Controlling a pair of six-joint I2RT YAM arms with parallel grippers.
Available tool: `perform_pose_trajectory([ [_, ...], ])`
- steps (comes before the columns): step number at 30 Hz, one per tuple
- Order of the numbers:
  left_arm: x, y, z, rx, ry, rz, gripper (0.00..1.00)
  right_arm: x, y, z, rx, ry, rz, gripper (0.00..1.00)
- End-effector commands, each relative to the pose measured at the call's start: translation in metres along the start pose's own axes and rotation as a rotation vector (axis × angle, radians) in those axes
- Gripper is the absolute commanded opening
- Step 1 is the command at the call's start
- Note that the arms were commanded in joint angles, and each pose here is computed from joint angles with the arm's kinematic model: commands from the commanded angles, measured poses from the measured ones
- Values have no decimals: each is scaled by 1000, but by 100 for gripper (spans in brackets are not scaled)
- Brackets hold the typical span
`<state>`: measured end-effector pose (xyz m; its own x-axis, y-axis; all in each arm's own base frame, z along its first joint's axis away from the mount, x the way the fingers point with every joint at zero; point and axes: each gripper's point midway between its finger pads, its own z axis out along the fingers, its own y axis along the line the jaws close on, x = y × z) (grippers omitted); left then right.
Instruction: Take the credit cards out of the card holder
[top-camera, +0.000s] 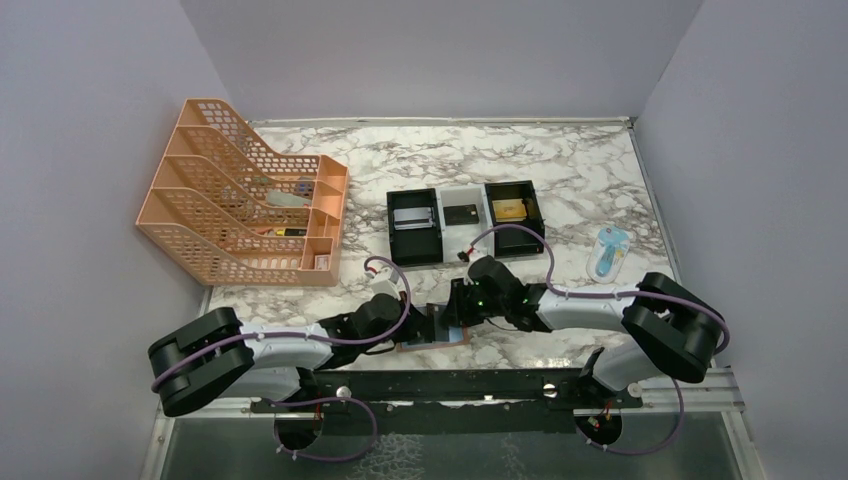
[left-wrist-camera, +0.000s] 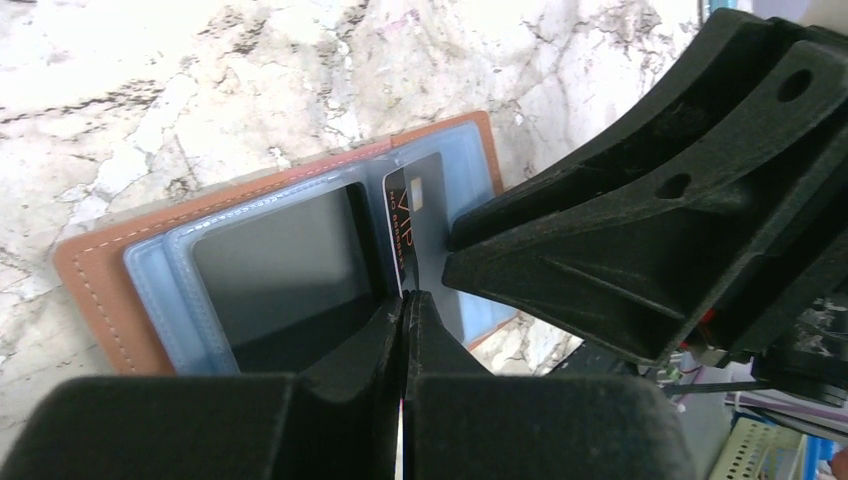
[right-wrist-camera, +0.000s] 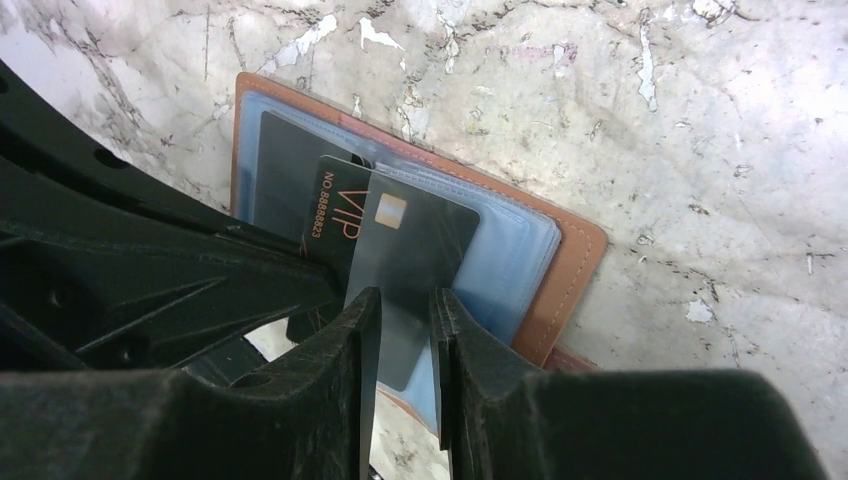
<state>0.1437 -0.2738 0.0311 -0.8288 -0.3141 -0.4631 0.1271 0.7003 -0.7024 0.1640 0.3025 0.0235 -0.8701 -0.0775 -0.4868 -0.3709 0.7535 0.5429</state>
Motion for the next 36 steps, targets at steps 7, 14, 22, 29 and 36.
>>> perform_pose_trajectory([
  [7, -10, -8, -12, 62, -57, -40, 0, 18, -57, -10, 246, 24, -43, 26],
  [14, -14, 8, -23, -17, -74, -9, 0, -5, -30, -18, 164, -22, -92, 26],
  [22, -20, 12, -35, -34, -92, 5, 0, -19, 35, -26, -150, -32, -209, 28],
  [29, -26, 2, -44, 31, -124, -20, 0, -18, 65, -21, -292, 12, -209, 28],
  [36, -34, 1, -53, 28, -156, -35, 0, -15, 70, -12, -311, 62, -218, 27],
])
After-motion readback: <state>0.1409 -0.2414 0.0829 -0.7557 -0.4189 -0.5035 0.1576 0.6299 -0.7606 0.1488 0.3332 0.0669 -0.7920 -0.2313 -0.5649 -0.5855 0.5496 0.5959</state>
